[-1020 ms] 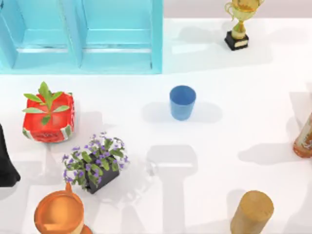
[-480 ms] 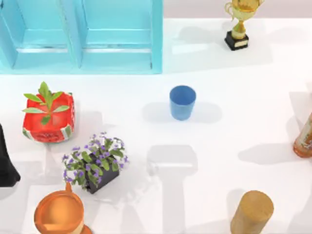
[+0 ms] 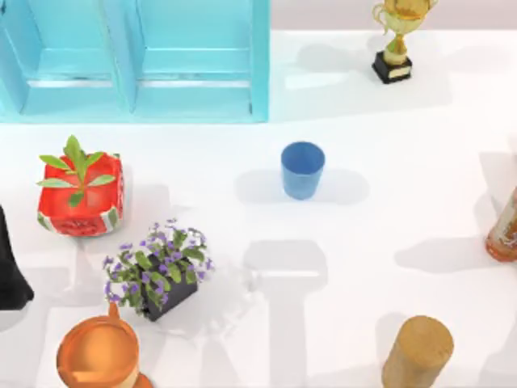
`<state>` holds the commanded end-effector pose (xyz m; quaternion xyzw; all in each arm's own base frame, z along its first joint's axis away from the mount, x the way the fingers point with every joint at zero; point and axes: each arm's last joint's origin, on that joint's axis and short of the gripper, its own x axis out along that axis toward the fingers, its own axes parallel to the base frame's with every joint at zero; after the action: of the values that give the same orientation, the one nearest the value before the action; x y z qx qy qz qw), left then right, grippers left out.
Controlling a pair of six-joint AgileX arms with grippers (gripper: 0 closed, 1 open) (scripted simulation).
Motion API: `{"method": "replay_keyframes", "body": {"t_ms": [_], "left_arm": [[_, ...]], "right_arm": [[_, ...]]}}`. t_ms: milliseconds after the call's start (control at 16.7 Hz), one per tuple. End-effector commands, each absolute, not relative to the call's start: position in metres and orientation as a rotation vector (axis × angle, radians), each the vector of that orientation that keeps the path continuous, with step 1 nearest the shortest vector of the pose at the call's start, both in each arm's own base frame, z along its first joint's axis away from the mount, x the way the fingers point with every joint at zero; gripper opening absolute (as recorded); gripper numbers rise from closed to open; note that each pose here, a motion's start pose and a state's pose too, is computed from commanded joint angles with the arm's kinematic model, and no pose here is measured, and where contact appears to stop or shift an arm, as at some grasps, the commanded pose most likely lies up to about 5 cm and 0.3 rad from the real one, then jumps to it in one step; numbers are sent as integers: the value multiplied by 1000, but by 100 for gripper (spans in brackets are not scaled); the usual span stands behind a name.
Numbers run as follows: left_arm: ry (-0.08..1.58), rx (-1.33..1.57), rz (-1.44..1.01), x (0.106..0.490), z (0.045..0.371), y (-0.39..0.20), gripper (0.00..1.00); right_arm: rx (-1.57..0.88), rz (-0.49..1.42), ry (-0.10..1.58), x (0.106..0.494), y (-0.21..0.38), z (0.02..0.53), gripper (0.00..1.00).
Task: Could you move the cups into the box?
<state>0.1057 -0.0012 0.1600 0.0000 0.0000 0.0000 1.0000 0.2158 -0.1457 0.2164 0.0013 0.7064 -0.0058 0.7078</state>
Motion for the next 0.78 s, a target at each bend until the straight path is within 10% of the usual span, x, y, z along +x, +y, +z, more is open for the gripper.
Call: {"method": "replay_keyframes", "body": {"t_ms": [780], "left_arm": [[0, 0, 0, 106, 160, -1, 100]], "right_arm": [[-5, -13, 1570, 218, -147, 226, 100]]}}
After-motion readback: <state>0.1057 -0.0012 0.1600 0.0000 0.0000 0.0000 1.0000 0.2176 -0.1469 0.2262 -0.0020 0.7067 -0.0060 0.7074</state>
